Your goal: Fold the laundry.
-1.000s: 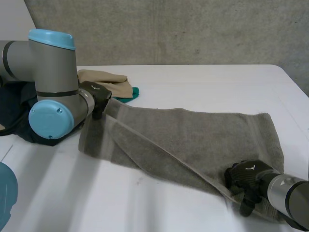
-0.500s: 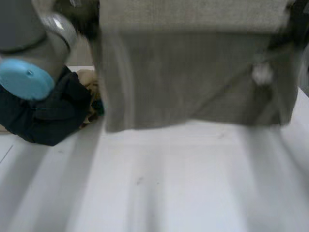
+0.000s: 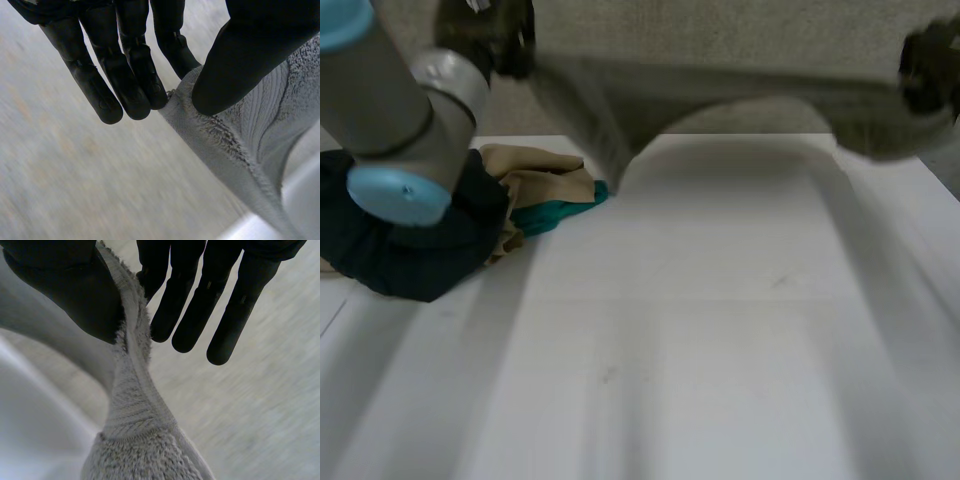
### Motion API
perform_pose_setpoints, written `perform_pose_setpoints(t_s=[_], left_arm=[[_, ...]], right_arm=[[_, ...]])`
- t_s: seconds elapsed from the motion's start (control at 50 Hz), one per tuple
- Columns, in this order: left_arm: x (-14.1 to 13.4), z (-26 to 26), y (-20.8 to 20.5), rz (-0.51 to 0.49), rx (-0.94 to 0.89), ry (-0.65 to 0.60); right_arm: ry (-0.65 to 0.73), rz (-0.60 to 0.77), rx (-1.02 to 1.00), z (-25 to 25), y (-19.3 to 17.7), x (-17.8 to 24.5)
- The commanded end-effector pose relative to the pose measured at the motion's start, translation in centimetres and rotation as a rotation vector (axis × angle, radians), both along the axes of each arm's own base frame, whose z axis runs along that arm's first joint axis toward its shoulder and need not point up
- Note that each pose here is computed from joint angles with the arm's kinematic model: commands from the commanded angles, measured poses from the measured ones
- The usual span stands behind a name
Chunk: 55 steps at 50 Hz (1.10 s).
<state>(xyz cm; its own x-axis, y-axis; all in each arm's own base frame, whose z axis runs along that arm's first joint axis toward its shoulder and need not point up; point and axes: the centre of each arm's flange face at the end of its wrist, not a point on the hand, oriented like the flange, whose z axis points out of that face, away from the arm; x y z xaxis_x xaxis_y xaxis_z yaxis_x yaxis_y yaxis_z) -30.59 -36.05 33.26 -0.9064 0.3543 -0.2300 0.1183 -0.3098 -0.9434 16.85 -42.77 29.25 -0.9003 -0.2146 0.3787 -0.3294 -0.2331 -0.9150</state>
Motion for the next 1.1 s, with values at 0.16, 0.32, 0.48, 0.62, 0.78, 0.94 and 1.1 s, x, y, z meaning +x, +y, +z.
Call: perform_pose_setpoints(t_s=[0.16, 0.32, 0.48, 0.62, 0.78, 0.94, 1.1], left_arm=[[0.1, -11.3, 2.0, -0.022, 0.265, -0.253], [0.6, -12.2, 2.4, -0.021, 0.284, -0.299], [0.9, -11.9, 2.8, -0.021, 0.286, -0.305], [1.8, -11.8, 5.0, -0.028, 0.347, -0.383], [5.1, -12.5, 12.6, -0.096, 0.598, -0.699], [6.2, -11.8, 18.1, -0.249, 0.749, -0.858], [3.8, -10.6, 13.1, -0.178, 0.567, -0.792]], right_arm=[[0.082, -0.005, 0.464, -14.5, 2.1, -2.6], [0.074, -0.088, 0.522, -15.5, 2.3, -4.3], [0.073, -0.098, 0.517, -14.6, 3.0, -4.5], [0.113, -0.097, 0.485, -12.2, 4.6, -4.7], [0.468, -0.081, 0.633, -8.8, 10.2, -7.2], [0.810, 0.058, 0.798, -8.7, 14.3, -8.6], [0.715, -0.020, 0.689, -9.2, 10.4, -7.9]])
